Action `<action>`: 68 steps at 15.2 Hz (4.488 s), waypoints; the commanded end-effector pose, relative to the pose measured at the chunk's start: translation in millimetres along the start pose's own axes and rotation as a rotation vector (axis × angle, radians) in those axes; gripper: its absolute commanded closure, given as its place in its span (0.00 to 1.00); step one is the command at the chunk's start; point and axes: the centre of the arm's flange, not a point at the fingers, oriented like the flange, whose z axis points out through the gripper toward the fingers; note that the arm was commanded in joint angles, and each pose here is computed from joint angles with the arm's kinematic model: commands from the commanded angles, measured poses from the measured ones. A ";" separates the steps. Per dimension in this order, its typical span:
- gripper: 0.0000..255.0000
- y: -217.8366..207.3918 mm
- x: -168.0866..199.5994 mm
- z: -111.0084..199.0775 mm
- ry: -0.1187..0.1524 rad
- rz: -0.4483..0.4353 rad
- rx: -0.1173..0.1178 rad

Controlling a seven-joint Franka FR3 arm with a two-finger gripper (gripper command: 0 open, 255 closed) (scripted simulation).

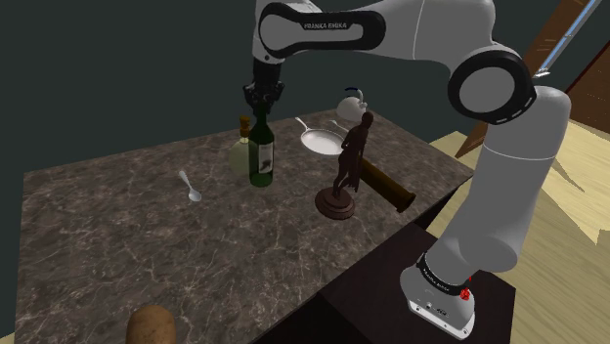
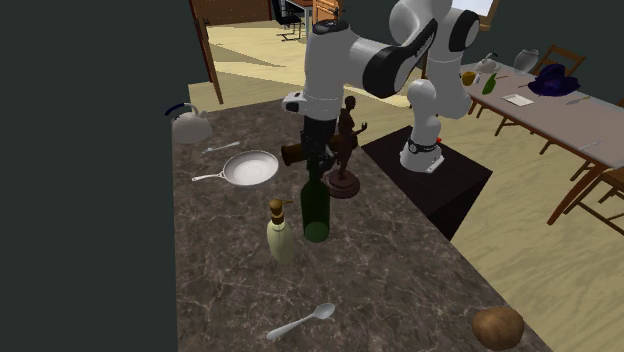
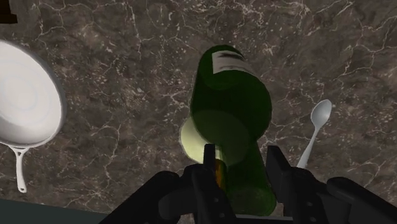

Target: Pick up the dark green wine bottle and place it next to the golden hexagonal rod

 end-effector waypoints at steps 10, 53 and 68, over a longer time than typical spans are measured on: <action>1.00 0.4 6.0 -58.4 0.000 0.000 0.000; 1.00 400.3 -72.8 -128.6 0.000 0.000 0.000; 1.00 589.3 -113.2 -128.9 0.000 0.000 0.000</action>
